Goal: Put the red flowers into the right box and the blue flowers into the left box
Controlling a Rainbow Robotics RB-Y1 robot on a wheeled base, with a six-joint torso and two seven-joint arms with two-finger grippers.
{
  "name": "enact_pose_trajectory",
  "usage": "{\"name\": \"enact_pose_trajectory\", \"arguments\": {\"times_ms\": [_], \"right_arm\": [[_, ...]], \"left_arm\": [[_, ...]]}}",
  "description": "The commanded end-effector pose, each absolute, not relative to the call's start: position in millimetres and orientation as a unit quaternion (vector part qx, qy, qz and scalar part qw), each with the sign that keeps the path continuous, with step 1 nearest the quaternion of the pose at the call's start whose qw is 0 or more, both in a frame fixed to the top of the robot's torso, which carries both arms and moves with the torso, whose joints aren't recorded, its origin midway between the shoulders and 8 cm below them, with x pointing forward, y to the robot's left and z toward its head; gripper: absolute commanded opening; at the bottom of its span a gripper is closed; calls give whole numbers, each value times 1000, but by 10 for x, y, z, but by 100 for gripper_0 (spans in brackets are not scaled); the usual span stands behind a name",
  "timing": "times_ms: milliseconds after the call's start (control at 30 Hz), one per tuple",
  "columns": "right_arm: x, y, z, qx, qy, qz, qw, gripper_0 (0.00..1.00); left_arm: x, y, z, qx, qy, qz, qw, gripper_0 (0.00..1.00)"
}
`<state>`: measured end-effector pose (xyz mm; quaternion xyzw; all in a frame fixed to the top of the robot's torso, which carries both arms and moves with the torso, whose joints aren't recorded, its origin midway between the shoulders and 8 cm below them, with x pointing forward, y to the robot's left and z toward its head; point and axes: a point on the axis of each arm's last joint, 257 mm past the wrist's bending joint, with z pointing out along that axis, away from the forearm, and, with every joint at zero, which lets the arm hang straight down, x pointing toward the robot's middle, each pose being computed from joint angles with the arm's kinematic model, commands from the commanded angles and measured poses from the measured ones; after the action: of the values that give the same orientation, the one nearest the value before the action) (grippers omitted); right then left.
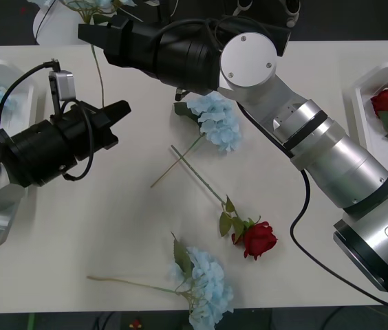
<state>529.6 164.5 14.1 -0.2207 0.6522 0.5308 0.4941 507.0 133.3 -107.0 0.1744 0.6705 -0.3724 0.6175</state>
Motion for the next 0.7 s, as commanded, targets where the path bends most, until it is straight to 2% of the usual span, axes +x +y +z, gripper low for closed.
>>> {"name": "enact_pose_trajectory", "arguments": {"times_ms": [33,300,533,700], "right_arm": [[5265,1605,371,-225,638,534,506,80],[5454,1206,293,-198,663,533,486,80],[5726,532,-8,-101,730,534,415,80],[5867,102,-230,6,765,539,352,80]], "left_arm": [[5252,1742,-731,168,661,-332,652,0],[5600,2562,-894,149,711,-277,629,0],[5931,3403,-1058,97,770,-176,605,0],[5963,4112,-1129,43,809,-84,580,0]]}}
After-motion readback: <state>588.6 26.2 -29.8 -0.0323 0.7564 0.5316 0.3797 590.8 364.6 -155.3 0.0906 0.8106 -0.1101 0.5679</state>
